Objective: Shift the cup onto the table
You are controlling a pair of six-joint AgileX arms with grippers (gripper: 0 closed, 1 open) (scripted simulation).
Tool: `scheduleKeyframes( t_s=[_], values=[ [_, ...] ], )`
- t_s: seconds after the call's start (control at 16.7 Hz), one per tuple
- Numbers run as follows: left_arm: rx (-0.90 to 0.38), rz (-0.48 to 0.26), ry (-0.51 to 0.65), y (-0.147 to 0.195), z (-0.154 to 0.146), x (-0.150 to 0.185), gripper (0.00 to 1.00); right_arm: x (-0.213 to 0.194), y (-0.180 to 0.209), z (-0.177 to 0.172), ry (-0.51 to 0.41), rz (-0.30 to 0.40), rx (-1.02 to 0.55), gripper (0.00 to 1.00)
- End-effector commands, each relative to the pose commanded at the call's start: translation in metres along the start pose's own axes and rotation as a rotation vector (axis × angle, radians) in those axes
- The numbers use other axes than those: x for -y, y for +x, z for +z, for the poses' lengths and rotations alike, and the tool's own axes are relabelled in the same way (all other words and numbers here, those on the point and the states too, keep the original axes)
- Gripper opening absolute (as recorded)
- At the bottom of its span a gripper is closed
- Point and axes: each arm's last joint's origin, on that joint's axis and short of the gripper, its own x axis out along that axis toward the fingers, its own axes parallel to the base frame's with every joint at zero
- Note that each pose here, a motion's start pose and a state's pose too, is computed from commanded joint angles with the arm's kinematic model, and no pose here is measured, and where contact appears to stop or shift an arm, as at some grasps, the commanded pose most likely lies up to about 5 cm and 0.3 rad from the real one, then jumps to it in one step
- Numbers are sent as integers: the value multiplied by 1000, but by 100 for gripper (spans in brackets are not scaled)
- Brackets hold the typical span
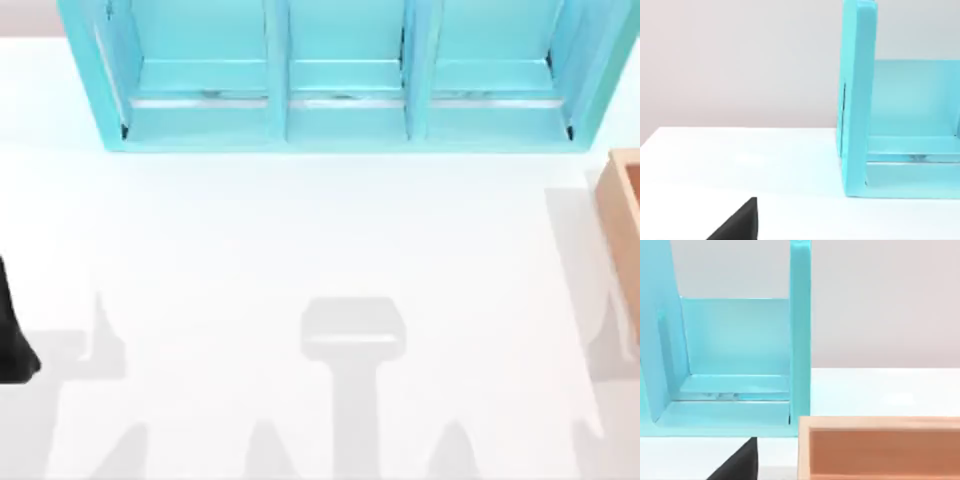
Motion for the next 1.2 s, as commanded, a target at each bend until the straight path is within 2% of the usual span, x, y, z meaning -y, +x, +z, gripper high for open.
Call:
scheduleKeyframes(
  t_s=[0.24,0.48,0.78,1.02,1.2],
  values=[
    [0,0,0,0,0,0,100,2,0,6,-19,-15,-33,100],
    [0,0,0,0,0,0,100,9,4,35,-107,-72,-225,100],
    [0,0,0,0,0,0,100,31,38,71,-202,-106,-719,100],
    [0,0,0,0,0,0,100,62,76,83,-203,-55,-1129,100],
    [0,0,0,0,0,0,100,88,101,89,-175,8,-1349,100]
  ],
)
